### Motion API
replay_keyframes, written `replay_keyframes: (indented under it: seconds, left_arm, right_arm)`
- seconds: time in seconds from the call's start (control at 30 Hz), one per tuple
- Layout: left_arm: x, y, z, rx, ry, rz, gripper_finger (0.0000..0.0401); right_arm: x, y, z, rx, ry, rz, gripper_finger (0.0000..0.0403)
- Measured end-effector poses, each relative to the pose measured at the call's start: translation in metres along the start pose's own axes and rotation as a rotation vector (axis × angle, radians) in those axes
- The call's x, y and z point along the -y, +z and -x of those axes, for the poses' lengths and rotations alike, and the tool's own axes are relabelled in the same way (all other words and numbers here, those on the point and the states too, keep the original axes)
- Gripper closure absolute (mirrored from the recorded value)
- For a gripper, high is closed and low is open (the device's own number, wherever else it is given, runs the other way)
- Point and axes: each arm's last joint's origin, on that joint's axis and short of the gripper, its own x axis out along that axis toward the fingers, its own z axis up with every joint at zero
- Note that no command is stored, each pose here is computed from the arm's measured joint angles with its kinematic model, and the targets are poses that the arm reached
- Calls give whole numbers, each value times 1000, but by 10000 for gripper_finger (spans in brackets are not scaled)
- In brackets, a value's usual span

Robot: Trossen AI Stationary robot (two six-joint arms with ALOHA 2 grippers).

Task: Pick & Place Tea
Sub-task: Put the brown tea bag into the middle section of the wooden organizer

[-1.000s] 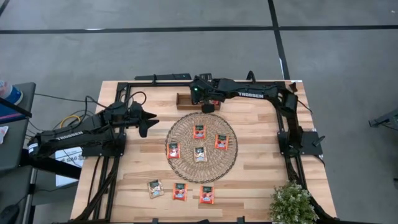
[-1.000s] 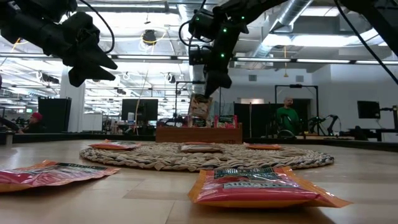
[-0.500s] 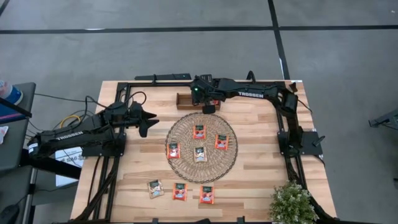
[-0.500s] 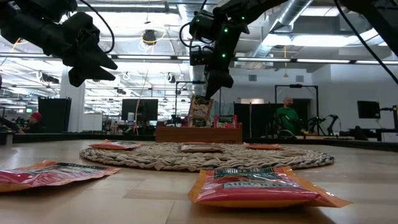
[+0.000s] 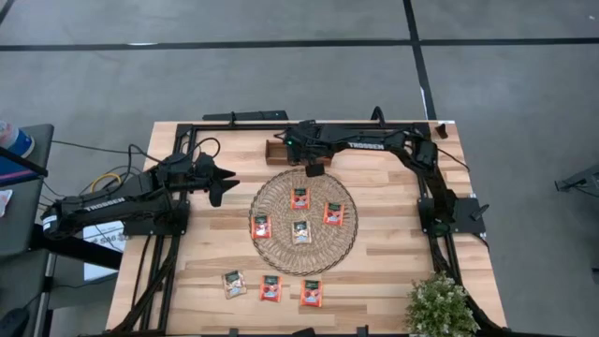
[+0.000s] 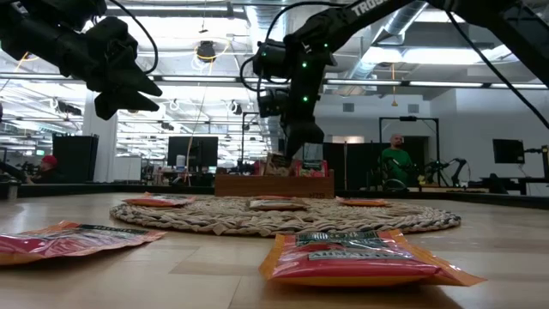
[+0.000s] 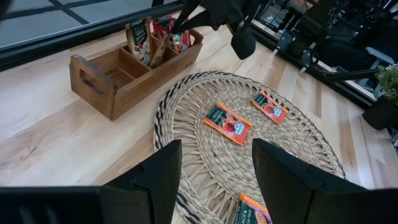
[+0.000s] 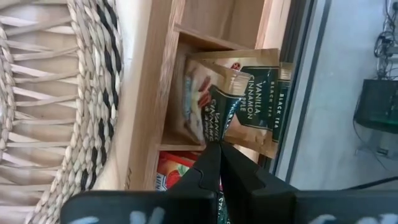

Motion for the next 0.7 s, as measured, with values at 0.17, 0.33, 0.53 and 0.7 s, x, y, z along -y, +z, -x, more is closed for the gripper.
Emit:
replay_keyframes:
  seconds: [0.17,0.33,0.53,0.7]
  left_arm:
    - [0,0,0,0,0,-6,213]
    - [0,0,0,0,0,-6,213]
    - [0,0,0,0,0,-6,213]
    - [0,0,0,0,-1,-6,213]
  right_arm:
    - [0,0,0,-3,0,3,403]
    - [1,1,0,14,-13,42,403]
    - [3,7,1,58,-49,98,391]
    - [4,7,1,62,-54,119,353]
